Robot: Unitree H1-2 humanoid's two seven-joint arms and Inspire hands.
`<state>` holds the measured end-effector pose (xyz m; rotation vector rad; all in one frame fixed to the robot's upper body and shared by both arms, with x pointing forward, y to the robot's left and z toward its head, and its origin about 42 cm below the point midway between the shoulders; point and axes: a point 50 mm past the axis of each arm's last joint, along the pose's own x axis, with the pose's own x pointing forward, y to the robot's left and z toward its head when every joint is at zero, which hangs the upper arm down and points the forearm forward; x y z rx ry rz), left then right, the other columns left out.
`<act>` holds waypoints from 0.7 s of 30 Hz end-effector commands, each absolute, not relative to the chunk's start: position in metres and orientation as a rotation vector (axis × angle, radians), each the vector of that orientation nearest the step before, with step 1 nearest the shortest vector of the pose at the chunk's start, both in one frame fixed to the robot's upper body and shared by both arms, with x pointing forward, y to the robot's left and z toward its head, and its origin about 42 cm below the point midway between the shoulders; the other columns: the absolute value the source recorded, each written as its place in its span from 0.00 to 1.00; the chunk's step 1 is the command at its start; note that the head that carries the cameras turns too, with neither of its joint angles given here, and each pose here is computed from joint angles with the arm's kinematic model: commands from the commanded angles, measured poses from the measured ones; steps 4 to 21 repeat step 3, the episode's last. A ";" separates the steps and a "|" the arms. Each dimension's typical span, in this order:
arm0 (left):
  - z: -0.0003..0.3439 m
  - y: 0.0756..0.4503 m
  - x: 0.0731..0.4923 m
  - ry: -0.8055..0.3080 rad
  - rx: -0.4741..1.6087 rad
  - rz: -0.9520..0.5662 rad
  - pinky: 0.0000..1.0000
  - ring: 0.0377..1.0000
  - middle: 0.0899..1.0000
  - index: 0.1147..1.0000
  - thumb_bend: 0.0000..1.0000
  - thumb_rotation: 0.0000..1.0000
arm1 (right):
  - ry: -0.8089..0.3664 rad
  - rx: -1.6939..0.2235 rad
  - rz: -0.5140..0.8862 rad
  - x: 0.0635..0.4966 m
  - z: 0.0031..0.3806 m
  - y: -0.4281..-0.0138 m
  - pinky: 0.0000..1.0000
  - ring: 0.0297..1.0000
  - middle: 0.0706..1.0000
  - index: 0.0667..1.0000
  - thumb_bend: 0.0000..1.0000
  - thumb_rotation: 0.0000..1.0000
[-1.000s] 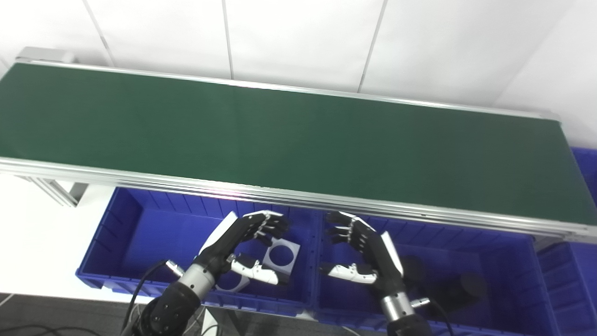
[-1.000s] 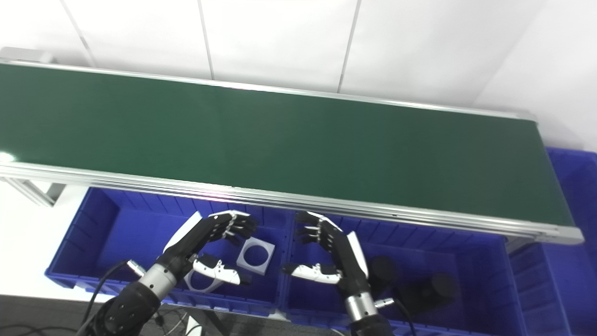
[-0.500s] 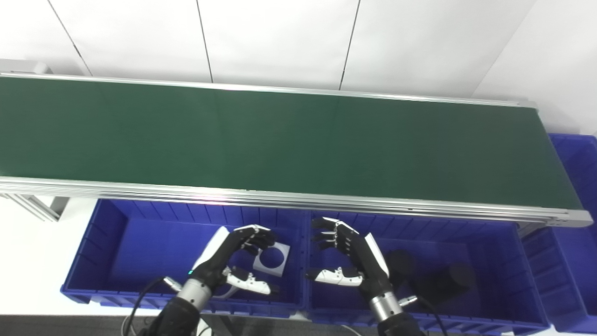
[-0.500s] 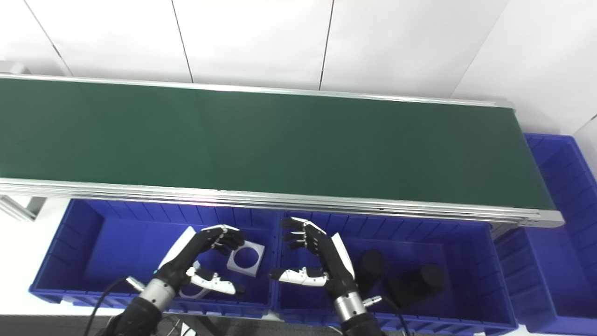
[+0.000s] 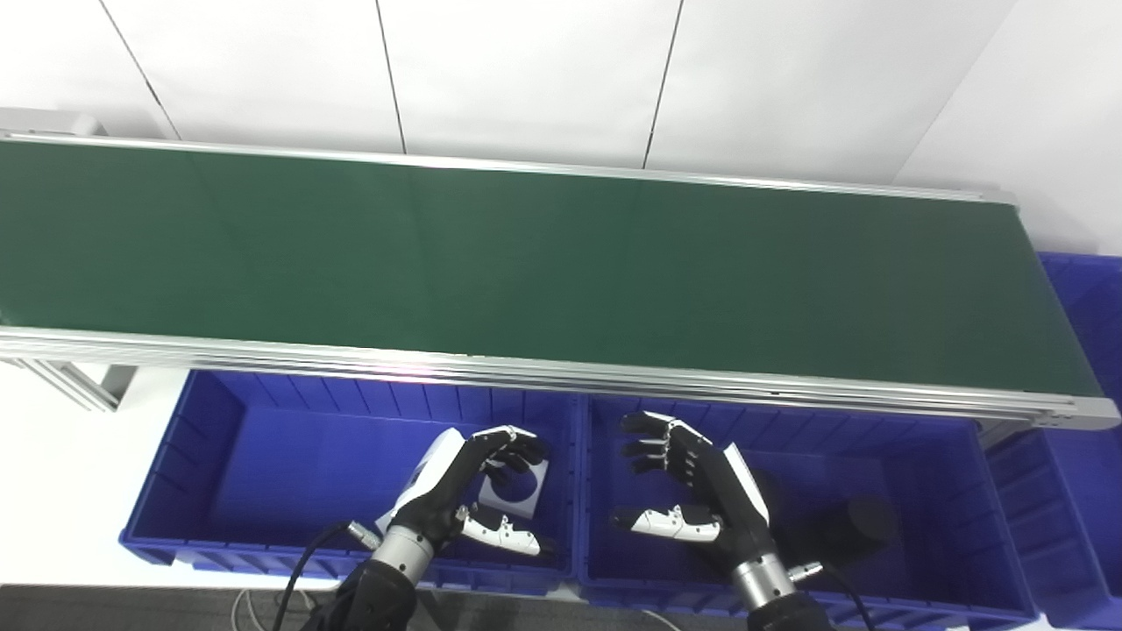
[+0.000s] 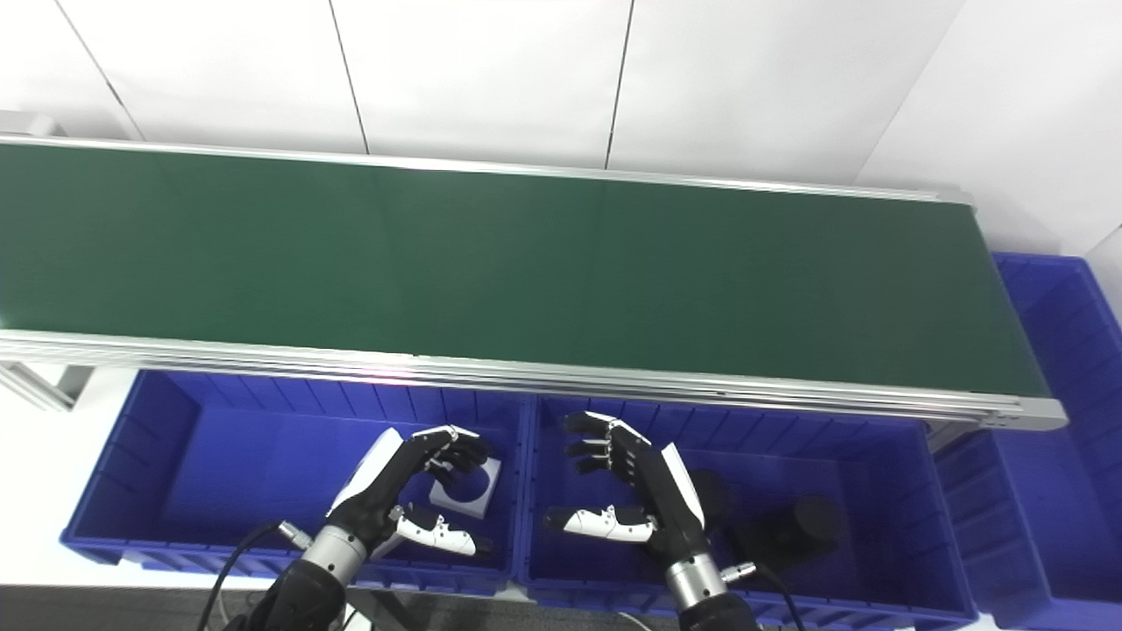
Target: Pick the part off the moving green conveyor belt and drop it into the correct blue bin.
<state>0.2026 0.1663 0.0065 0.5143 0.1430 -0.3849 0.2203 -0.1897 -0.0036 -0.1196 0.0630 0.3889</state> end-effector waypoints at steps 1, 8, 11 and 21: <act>0.015 0.166 0.210 0.099 0.511 -0.362 0.57 0.65 0.65 0.63 0.84 0.07 | -0.012 -0.103 0.387 0.226 0.006 -0.185 0.62 0.68 0.76 0.72 0.86 0.24; 0.014 0.170 0.209 0.097 0.517 -0.363 0.56 0.64 0.65 0.64 0.83 0.08 | -0.009 -0.103 0.386 0.225 0.005 -0.180 0.62 0.68 0.76 0.73 0.86 0.24; 0.014 0.170 0.209 0.097 0.517 -0.363 0.56 0.64 0.65 0.64 0.83 0.08 | -0.009 -0.103 0.386 0.225 0.005 -0.180 0.62 0.68 0.76 0.73 0.86 0.24; 0.014 0.170 0.209 0.097 0.517 -0.363 0.56 0.64 0.65 0.64 0.83 0.08 | -0.009 -0.103 0.386 0.225 0.005 -0.180 0.62 0.68 0.76 0.73 0.86 0.24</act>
